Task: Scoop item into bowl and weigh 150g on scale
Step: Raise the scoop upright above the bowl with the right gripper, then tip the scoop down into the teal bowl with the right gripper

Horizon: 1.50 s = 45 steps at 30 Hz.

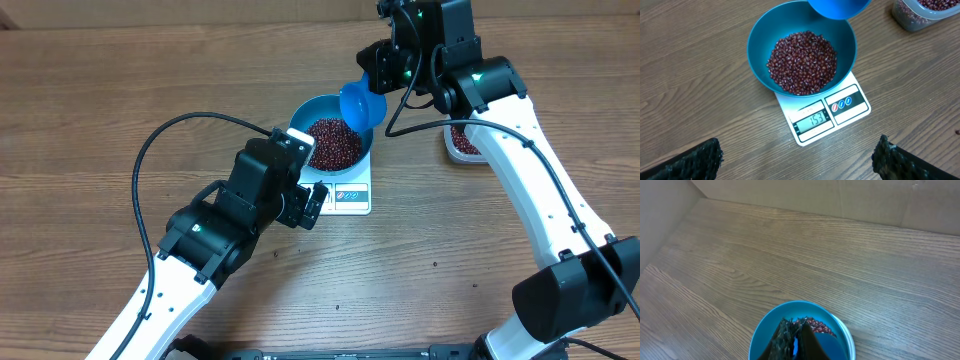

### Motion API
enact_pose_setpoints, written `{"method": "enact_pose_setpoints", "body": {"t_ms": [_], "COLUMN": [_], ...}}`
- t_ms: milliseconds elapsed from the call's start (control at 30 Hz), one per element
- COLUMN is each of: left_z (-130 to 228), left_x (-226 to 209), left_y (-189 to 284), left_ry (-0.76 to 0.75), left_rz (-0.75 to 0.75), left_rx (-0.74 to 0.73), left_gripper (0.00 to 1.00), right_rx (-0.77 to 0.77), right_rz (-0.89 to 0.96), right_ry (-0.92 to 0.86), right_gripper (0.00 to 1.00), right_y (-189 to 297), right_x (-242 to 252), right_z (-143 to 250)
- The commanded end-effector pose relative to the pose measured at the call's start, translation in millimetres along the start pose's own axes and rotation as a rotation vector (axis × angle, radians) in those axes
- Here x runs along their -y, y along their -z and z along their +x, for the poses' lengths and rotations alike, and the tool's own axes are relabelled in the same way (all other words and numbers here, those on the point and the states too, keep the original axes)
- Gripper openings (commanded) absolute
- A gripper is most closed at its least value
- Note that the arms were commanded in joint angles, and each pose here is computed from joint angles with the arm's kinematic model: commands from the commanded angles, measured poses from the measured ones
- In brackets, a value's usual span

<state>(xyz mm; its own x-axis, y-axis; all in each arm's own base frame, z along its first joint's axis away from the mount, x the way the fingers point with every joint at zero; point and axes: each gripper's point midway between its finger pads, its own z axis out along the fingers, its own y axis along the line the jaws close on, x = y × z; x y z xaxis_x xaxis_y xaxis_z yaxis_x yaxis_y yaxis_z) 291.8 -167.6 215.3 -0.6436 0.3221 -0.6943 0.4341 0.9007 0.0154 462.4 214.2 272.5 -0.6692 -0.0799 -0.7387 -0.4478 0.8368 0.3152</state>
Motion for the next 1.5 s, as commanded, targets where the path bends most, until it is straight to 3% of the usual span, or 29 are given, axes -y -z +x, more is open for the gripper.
{"method": "enact_pose_setpoints", "body": {"t_ms": [0, 900, 1267, 1467], "left_z": [2.5, 2.5, 2.5, 2.5], "left_x": [-1.4, -1.4, -1.4, -1.4], "left_y": [-3.6, -3.5, -3.5, -3.5], "left_ry": [0.005, 0.005, 0.005, 0.005], "left_rz": [-0.01, -0.01, -0.01, -0.01], "left_rx": [-0.01, -0.009, -0.009, -0.009], "left_gripper": [1.0, 1.0, 0.99, 0.99], "right_rx": [0.064, 0.012, -0.023, -0.068], "right_rz": [-0.014, -0.025, -0.117, -0.121], "right_ry": [0.014, 0.026, 0.286, 0.302], "right_gripper": [0.04, 0.04, 0.04, 0.04], "right_y": [20.5, -3.9, -13.7, -31.6], "right_x": [-9.1, -12.6, -53.5, -50.9], "right_z": [-21.2, -5.6, 9.9, 27.0]}}
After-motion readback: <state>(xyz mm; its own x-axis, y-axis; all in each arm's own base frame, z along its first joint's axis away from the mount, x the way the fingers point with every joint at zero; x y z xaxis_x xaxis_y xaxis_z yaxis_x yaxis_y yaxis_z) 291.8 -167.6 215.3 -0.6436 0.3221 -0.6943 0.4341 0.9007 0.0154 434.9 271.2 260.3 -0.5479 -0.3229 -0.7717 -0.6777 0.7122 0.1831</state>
